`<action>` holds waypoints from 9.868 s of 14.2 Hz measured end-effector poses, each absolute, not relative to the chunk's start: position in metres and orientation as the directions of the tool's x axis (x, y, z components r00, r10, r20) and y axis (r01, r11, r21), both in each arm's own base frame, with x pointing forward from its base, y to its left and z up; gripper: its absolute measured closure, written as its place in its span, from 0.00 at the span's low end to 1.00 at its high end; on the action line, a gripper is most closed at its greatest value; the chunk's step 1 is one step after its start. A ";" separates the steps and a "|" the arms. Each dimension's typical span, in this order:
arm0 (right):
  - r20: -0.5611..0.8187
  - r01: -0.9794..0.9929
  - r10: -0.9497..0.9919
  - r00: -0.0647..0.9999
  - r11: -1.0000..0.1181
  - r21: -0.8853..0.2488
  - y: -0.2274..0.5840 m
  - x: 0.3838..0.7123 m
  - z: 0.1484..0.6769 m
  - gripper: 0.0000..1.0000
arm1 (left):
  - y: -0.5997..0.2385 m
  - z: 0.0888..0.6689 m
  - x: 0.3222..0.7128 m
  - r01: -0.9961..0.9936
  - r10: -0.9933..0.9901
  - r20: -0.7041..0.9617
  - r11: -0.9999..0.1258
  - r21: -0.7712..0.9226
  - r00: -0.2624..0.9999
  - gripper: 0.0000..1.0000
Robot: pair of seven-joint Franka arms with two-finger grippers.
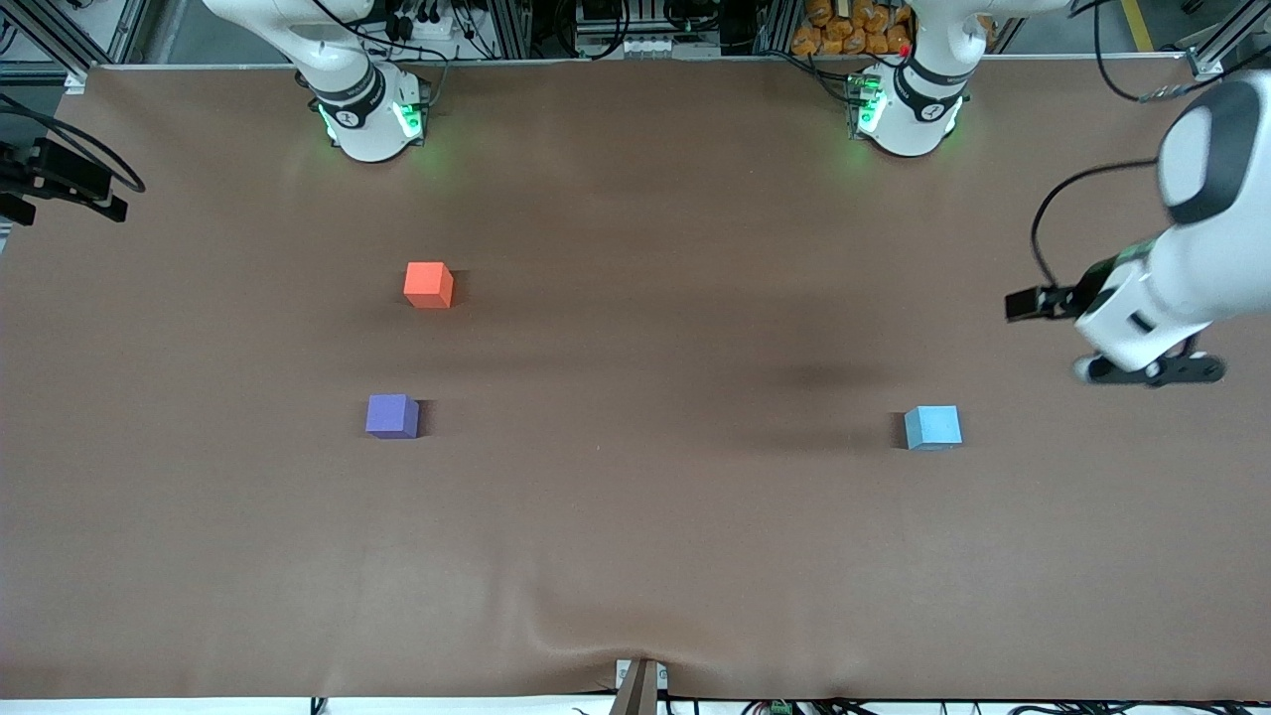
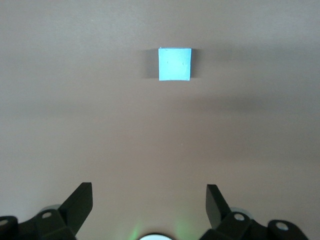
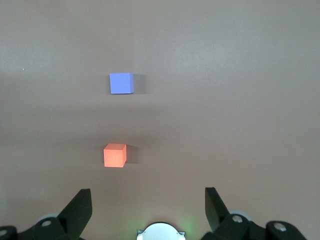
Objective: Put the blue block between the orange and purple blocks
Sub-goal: 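Reach the left gripper down to the cyan block, then close the left gripper on the cyan block, then carry the cyan block with the left gripper to the table middle, then release the block with the left gripper while the right gripper reaches it, then grasp the cyan block with the right gripper and lift it, then carry the cyan block between the orange and purple blocks, lower it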
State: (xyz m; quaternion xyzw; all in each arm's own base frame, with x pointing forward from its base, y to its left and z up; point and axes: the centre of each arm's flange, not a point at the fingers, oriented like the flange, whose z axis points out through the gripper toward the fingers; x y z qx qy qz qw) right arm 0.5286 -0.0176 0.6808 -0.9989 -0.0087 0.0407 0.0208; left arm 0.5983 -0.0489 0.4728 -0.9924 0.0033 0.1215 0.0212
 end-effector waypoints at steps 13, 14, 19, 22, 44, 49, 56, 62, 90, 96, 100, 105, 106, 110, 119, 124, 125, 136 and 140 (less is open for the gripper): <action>-0.051 0.054 0.053 0.997 -0.999 0.004 0.001 0.528 0.689 0.00 | -0.045 0.290 0.615 -0.006 0.001 -0.176 -0.999 -0.039 0.984 0.00; -0.052 0.044 0.044 0.998 -0.999 0.004 -0.006 0.528 0.689 0.00 | -0.044 0.284 0.616 -0.006 0.001 -0.172 -0.999 -0.039 0.985 0.00; -0.056 0.041 0.041 0.998 -0.999 0.003 -0.016 0.527 0.689 0.00 | -0.034 0.244 0.620 0.012 0.018 -0.164 -0.999 -0.040 0.986 0.00; -0.058 0.042 0.042 0.997 -0.999 0.003 -0.015 0.527 0.688 0.00 | -0.024 0.231 0.623 0.028 0.033 -0.146 -0.999 -0.039 0.989 0.00; -0.068 0.045 0.045 0.997 -0.999 0.002 -0.014 0.526 0.687 0.00 | -0.055 0.190 0.630 0.021 0.021 -0.061 -1.000 -0.014 0.998 0.37; -0.069 0.043 0.043 0.997 -0.999 0.002 -0.015 0.526 0.687 0.00 | -0.085 0.230 0.641 0.039 0.038 -0.014 -0.999 0.013 0.999 0.37; -0.070 0.041 0.041 0.997 -0.999 0.002 -0.017 0.526 0.686 0.00 | -0.280 0.267 0.595 0.143 0.142 -0.033 -0.989 0.034 0.989 0.38; -0.071 0.042 0.041 0.997 -0.999 0.002 -0.016 0.527 0.685 0.00 | -0.451 0.263 0.530 0.166 0.165 -0.018 -0.984 0.067 0.986 0.38; -0.289 0.035 0.095 0.953 -0.978 -0.206 0.088 0.592 0.532 0.00 | -0.210 0.471 0.648 0.270 0.269 0.026 -0.961 -0.066 0.963 0.00; -0.214 -0.021 0.023 0.977 -0.979 -0.202 0.240 0.593 0.455 0.00 | -0.075 0.545 0.602 0.079 0.079 0.004 -0.994 -0.079 0.997 0.00; -0.183 -0.016 0.008 0.983 -0.992 -0.128 0.322 0.583 0.376 0.00 | -0.051 0.586 0.549 -0.038 -0.034 -0.049 -0.996 -0.084 0.998 0.00; -0.148 0.012 0.024 0.989 -0.997 -0.079 0.399 0.558 0.279 0.00 | -0.056 0.619 0.528 -0.052 -0.045 -0.087 -0.995 -0.083 0.995 0.00; -0.147 0.013 0.025 0.989 -0.997 -0.081 0.410 0.551 0.271 0.00 | -0.057 0.621 0.526 -0.053 -0.044 -0.101 -0.995 -0.084 0.994 0.00; -0.135 0.038 0.050 0.990 -0.995 -0.091 0.447 0.526 0.268 0.00 | -0.055 0.632 0.521 -0.071 -0.062 -0.122 -0.995 -0.072 0.991 0.00; -0.109 0.067 0.072 0.991 -0.997 -0.049 0.481 0.495 0.234 0.00 | -0.056 0.629 0.528 -0.061 -0.058 -0.124 -0.998 -0.015 0.991 0.00; -0.099 0.054 0.058 0.993 -0.998 -0.042 0.492 0.484 0.207 0.00 | -0.058 0.617 0.539 -0.064 -0.062 -0.122 -0.998 -0.014 0.991 0.00; -0.098 0.058 0.061 0.993 -0.998 -0.041 0.493 0.483 0.207 0.00 | -0.060 0.616 0.539 -0.067 -0.064 -0.123 -0.998 -0.014 0.990 0.00; -0.170 -0.072 -0.095 0.981 -0.988 0.135 0.354 0.556 0.335 0.42 | -0.062 0.614 0.541 -0.071 -0.069 -0.124 -0.997 -0.013 0.990 0.00; -0.150 -0.080 -0.101 0.984 -0.987 0.139 0.262 0.550 0.356 0.44 | -0.062 0.614 0.541 -0.071 -0.069 -0.125 -0.997 -0.013 0.990 0.00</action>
